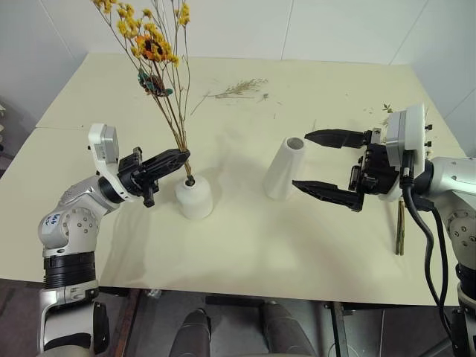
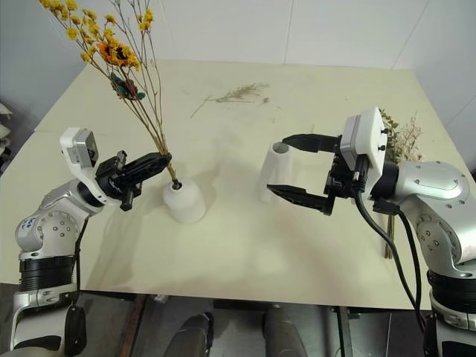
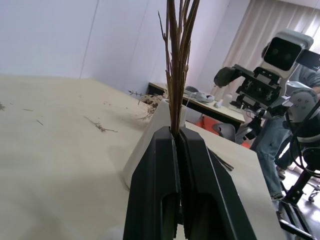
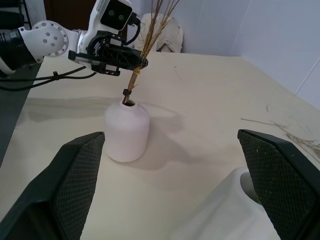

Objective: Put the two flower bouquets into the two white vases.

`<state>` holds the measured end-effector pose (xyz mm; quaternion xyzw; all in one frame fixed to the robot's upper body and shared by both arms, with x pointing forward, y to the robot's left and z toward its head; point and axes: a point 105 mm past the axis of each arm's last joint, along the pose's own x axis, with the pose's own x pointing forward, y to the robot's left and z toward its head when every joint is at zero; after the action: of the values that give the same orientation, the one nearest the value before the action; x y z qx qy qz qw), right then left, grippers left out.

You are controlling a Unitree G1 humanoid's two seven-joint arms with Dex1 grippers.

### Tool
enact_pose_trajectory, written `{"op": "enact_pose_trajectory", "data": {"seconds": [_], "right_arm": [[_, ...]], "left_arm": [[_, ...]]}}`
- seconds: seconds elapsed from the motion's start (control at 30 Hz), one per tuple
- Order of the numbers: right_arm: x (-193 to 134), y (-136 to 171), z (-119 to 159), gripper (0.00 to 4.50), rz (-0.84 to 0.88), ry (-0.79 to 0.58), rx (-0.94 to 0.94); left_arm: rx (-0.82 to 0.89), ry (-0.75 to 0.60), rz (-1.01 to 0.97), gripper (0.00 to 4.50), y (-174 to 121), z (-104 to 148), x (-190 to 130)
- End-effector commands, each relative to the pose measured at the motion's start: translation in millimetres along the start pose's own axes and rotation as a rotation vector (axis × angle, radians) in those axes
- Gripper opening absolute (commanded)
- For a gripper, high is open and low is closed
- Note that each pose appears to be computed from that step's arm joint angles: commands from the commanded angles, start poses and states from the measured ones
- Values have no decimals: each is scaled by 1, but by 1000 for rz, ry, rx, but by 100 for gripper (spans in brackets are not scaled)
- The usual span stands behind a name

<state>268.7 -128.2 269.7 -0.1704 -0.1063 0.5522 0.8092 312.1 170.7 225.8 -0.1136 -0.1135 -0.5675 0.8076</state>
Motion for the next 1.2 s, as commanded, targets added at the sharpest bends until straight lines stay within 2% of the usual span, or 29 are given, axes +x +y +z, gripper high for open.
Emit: {"op": "enact_pose_trajectory", "data": {"seconds": [0.03, 0.4, 0.77, 0.9, 1.07, 1.2], "right_arm": [[-4, 1, 13, 450, -18, -18, -52], [-1, -1, 13, 450, -22, -31, -49], [-2, 0, 13, 450, -33, -36, -44], [-2, 1, 13, 450, -37, -38, -40], [-2, 1, 13, 450, -39, -39, -37], [-2, 1, 13, 450, -42, -41, -36]], "left_arm": [[59, -6, -18, 2, -7, 8, 1], [129, -4, 27, 2, -1, 3, -2], [133, 46, 44, 2, 0, -18, -5], [169, 25, 92, 2, 7, -18, -7], [114, -20, 98, 2, 7, -15, -5], [129, -7, 104, 2, 8, -15, -5]]}}
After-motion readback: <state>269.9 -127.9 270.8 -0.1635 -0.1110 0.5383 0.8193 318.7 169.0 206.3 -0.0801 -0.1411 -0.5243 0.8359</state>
